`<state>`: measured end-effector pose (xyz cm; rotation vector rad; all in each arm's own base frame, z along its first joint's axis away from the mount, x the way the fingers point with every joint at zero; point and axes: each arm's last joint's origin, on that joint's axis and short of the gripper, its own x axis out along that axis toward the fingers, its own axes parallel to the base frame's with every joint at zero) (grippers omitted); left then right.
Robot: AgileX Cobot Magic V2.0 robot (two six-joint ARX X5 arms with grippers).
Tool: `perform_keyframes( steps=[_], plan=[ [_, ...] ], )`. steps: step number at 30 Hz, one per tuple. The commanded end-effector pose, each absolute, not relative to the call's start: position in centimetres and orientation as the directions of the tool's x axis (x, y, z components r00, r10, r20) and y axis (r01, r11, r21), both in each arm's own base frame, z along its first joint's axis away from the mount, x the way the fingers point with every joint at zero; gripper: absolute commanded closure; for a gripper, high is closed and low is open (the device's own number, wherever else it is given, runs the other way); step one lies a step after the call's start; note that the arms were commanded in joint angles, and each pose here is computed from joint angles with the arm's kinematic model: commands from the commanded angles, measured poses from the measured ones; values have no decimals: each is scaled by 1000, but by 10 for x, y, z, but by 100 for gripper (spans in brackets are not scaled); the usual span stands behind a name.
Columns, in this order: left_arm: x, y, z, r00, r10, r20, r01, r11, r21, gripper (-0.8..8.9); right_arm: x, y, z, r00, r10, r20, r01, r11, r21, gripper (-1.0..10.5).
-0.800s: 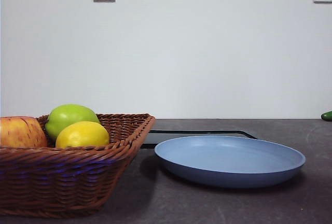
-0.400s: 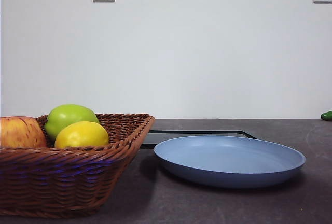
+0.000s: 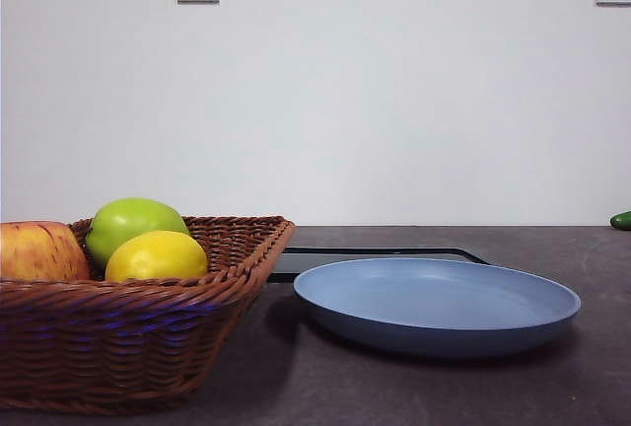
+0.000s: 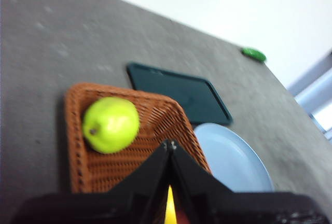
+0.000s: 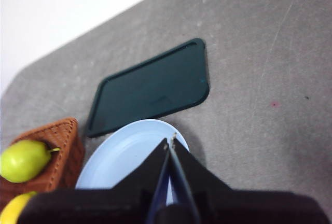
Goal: Take the lemon from the basket,put the lemon in the plate,hand out the plate
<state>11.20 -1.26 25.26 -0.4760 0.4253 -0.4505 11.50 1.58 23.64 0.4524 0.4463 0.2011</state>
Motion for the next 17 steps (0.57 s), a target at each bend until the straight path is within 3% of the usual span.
perform_keyframes(
  steps=[1,7,10,14,17],
  plan=[
    [121,-14,259,791,-532,-301,337,790,-512,807,128,17,244,857,288,-426,-105,909,404,944],
    [139,-20,266,716,-611,-338,383,748,-542,807,166,24,234,712,390,-584,-135,892,431,943],
    [145,-27,272,677,-652,-343,419,724,-548,807,192,29,210,581,474,-661,-139,859,493,886],
    [144,-33,275,648,-682,-339,455,703,-547,807,214,32,178,486,482,-729,-87,857,508,755],
    [142,-37,273,627,-694,-353,460,696,-551,807,223,36,164,454,485,-747,-81,858,508,751]
  ],
)
